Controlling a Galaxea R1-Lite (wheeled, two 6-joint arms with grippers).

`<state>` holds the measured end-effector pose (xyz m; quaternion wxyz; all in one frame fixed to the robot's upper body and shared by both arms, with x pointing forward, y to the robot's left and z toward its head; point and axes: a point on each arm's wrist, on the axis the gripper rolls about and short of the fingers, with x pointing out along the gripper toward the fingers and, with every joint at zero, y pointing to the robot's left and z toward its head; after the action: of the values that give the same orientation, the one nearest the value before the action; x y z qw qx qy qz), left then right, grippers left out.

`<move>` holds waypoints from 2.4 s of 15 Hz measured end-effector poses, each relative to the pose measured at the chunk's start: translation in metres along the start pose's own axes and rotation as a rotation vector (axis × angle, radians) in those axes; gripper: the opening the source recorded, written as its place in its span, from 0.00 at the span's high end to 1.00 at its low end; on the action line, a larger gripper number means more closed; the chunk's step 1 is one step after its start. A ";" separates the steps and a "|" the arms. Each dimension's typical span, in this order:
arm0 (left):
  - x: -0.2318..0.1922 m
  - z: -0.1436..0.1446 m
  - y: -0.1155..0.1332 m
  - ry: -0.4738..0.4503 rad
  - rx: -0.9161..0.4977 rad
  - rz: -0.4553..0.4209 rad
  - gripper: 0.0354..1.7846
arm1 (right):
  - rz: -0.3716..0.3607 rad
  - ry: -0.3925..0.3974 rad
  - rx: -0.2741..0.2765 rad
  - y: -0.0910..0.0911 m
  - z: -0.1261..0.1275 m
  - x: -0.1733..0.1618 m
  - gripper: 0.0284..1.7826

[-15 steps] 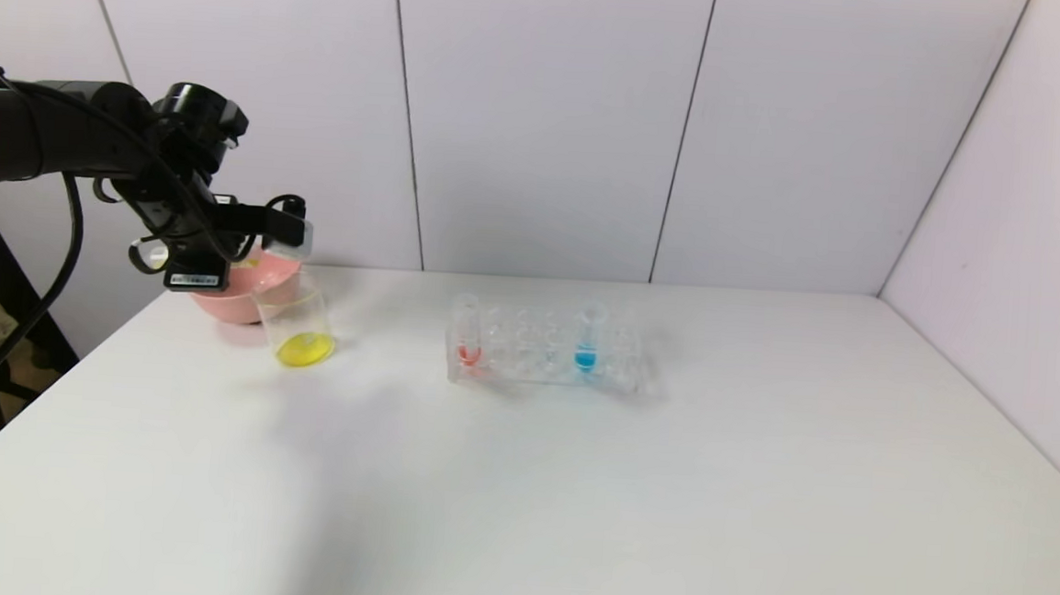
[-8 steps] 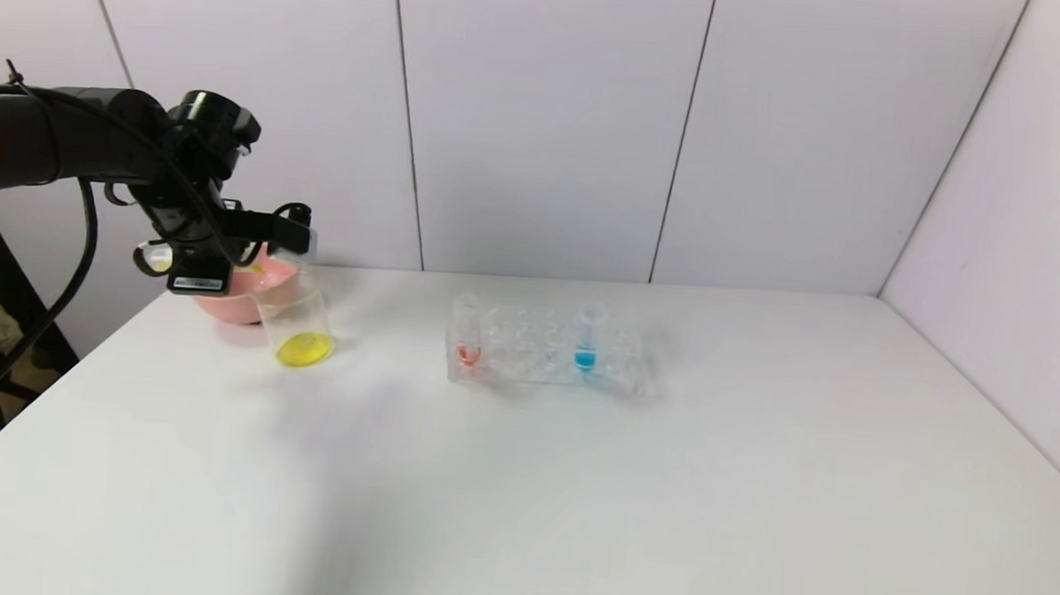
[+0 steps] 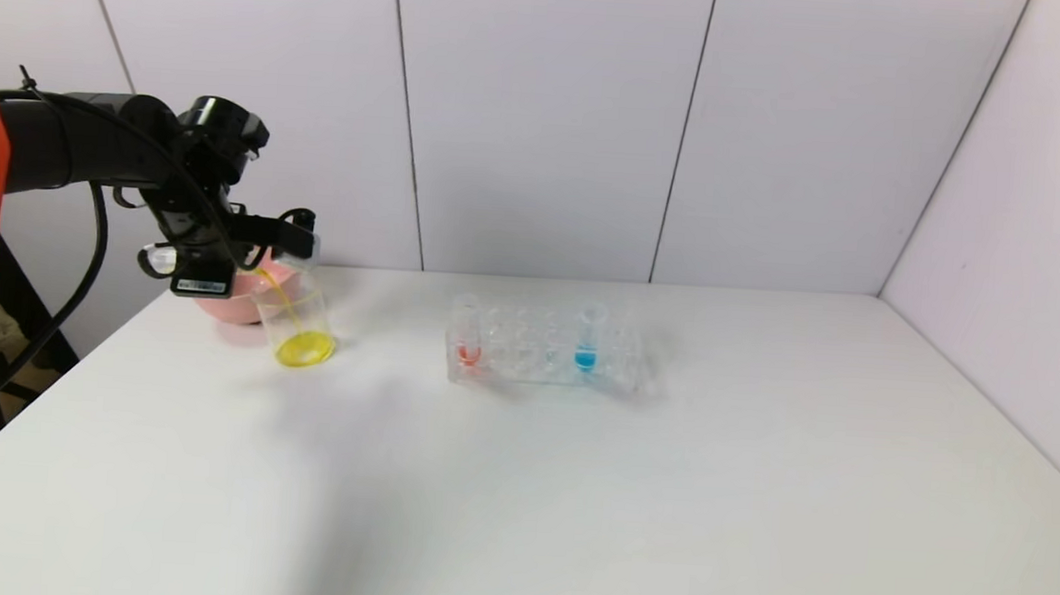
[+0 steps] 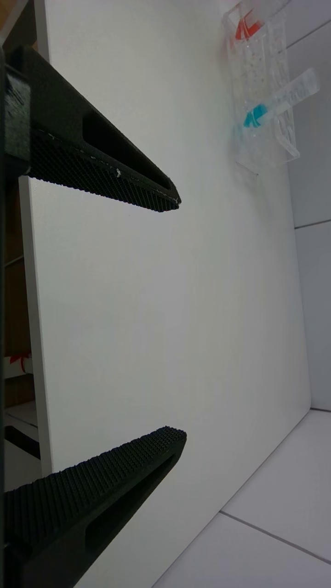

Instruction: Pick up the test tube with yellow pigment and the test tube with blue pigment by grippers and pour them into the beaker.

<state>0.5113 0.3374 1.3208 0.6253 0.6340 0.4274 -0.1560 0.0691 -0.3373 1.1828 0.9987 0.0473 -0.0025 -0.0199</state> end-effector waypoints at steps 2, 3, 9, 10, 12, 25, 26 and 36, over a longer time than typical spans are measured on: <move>0.000 0.001 0.000 0.000 0.001 0.000 0.71 | 0.000 0.000 0.000 0.000 0.000 0.000 0.04; 0.000 0.001 0.000 0.000 0.001 0.000 0.71 | 0.000 0.000 0.000 0.000 0.000 0.000 0.04; -0.001 0.003 -0.001 0.015 0.007 0.004 0.71 | 0.000 0.000 0.000 0.000 0.000 0.000 0.04; -0.001 0.003 -0.001 0.016 0.006 0.004 0.71 | 0.000 0.000 0.000 0.000 0.000 0.000 0.04; -0.001 0.004 -0.001 0.015 0.007 0.004 0.71 | 0.000 0.000 0.000 0.000 0.000 0.000 0.04; -0.002 0.005 -0.001 0.035 0.011 0.010 0.71 | 0.000 0.000 0.000 0.000 0.000 0.000 0.04; -0.002 0.005 -0.001 0.046 0.012 0.012 0.71 | 0.000 0.000 0.000 0.000 0.000 0.000 0.04; -0.018 -0.003 0.004 -0.050 -0.025 0.035 0.71 | 0.000 0.000 0.000 0.000 0.000 0.000 0.04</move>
<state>0.5031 0.3343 1.3371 0.6461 0.6297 0.4023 -0.1554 0.0691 -0.3373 1.1828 0.9987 0.0473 -0.0023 -0.0199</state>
